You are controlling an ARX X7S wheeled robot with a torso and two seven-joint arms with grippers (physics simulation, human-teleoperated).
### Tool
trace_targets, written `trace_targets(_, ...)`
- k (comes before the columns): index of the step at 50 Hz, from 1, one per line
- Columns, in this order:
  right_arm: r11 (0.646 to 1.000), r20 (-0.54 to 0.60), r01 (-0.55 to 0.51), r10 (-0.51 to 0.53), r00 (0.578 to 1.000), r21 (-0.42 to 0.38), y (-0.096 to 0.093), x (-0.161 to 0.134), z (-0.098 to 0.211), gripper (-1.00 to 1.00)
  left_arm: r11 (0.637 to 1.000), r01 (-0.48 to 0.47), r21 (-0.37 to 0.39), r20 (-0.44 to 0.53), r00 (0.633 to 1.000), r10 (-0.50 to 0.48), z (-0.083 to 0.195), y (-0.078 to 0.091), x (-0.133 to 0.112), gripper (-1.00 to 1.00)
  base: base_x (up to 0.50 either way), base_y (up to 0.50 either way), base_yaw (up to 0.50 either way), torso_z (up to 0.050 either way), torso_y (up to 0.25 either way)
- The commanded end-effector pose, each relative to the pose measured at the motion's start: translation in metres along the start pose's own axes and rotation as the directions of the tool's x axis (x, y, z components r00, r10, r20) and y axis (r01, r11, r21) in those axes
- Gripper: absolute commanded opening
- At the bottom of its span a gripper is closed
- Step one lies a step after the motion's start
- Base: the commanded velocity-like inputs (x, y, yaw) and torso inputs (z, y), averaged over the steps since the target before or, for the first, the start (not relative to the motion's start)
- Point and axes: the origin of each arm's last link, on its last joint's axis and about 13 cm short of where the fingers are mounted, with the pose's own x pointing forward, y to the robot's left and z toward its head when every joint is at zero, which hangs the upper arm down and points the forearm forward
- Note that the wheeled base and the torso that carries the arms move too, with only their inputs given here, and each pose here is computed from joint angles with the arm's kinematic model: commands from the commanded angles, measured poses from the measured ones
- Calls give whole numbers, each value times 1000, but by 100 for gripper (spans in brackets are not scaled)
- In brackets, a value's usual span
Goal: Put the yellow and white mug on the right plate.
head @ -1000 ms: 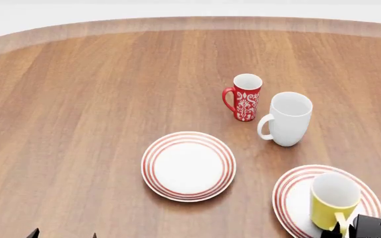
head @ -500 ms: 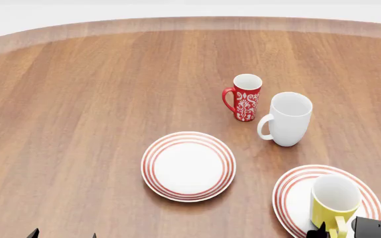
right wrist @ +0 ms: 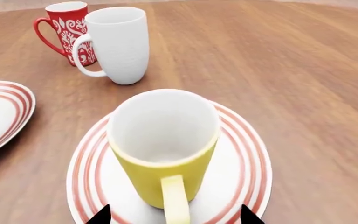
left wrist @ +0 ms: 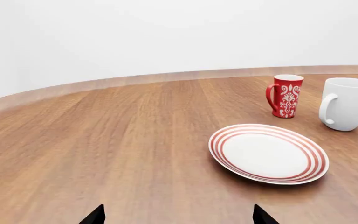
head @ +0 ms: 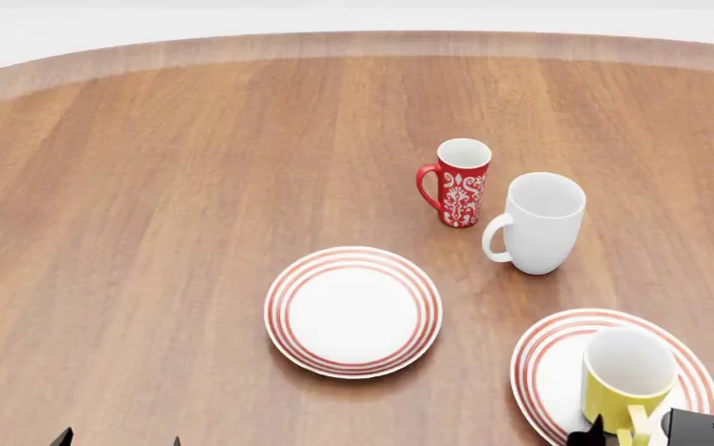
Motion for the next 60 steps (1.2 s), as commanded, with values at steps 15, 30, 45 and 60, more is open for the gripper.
trace_targets(15,999,212,-38,42,976,-26,7,-65,28,100,1000,0,2,2,1000,0,0,0,0,100,0,0,0,0,0)
trace_targets(30,987,442,-113,153,884,-115,24,-144,39,100,1000,-3,1,10,1000,3,2,0,-1,100,0,0,0,0,0)
trace_targets(45,975,582,-151,220,782,-165,50,-195,36,100,1000,-4,-1,5,1000,4,1,0,-1,100,0,0,0,0,0)
trace_targets(60,976,701,-157,218,679,-151,51,-232,29,100,1000,-12,2,5,1000,12,1,2,1,100,0,0,0,0,0)
